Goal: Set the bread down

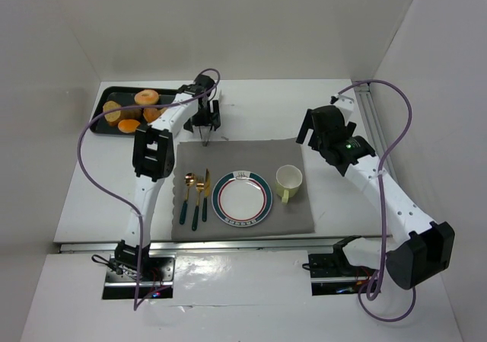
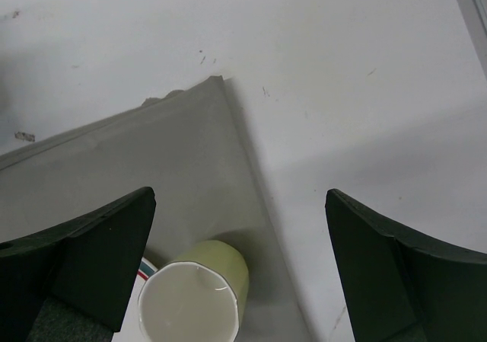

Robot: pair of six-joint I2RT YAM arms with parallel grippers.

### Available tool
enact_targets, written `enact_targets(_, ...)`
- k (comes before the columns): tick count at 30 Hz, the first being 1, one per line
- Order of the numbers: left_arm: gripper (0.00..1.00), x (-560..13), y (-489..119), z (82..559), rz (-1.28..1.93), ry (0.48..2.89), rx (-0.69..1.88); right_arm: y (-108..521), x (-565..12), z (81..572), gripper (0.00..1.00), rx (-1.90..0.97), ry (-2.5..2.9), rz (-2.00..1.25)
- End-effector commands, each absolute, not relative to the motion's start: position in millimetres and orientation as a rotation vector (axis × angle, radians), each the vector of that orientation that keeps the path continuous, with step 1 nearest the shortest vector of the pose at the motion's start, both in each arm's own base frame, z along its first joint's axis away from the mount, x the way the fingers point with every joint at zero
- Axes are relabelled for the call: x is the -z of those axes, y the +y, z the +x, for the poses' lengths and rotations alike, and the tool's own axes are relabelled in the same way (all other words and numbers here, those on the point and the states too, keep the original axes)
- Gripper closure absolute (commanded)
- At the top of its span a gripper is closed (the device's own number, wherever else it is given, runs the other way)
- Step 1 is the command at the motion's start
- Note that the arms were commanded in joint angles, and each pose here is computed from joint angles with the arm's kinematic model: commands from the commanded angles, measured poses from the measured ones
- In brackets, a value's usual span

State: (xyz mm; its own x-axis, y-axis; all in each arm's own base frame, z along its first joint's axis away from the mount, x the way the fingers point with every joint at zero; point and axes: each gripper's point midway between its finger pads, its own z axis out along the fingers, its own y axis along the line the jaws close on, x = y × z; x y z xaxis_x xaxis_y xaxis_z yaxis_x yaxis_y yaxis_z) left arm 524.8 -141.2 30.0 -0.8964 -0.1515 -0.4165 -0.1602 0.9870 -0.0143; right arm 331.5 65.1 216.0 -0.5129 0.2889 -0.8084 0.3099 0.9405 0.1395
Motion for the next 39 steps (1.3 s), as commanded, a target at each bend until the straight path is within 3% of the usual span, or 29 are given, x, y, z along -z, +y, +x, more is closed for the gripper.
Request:
enact_targets(1, 0.00, -45, -151, 552, -0.161, 2.610, 0.011, 67, -232, 330, 0.00, -0.035, 2.096, 0.441)
enact_targets(7, 0.10, -37, -141, 568, -0.154, 2.583, -0.006, 65, -231, 328, 0.00, -0.029, 2.097, 0.464)
enact_targets(10, 0.26, -41, -143, 576, -0.144, 2.550, 0.005, 69, -227, 329, 0.00, -0.041, 2.114, 0.454)
enact_targets(14, 0.61, -70, -145, 578, -0.132, 2.505, 0.035, 72, -227, 331, 0.00, -0.057, 2.118, 0.461)
enact_targets(15, 0.72, -99, -145, 580, -0.122, 2.458, 0.049, 73, -224, 332, 0.00, -0.052, 2.126, 0.460)
enact_targets(17, 0.76, -126, -153, 574, -0.087, 2.423, 0.091, 74, -224, 332, 0.00, -0.062, 2.131, 0.455)
enact_targets(21, 0.78, -198, -159, 542, -0.060, 2.316, 0.195, 82, -225, 336, 0.00, -0.113, 2.125, 0.441)
enact_targets(22, 0.78, -191, -147, 528, -0.073, 2.349, 0.178, 84, -220, 334, 0.00, -0.117, 2.139, 0.435)
enact_targets(23, 0.75, -226, -144, 515, -0.075, 2.292, 0.197, 86, -220, 333, 0.00, -0.131, 2.145, 0.428)
enact_targets(27, 0.60, -247, -97, 477, -0.138, 2.323, 0.201, 90, -216, 336, 0.00, -0.136, 2.145, 0.419)
enact_targets(34, 0.50, -229, -15, 428, -0.272, 2.468, 0.067, 86, -219, 338, 0.00, -0.093, 2.125, 0.394)
enact_targets(39, 0.45, -225, 23, 430, -0.426, 2.464, 0.081, 93, -215, 341, 0.00, -0.124, 2.136, 0.366)
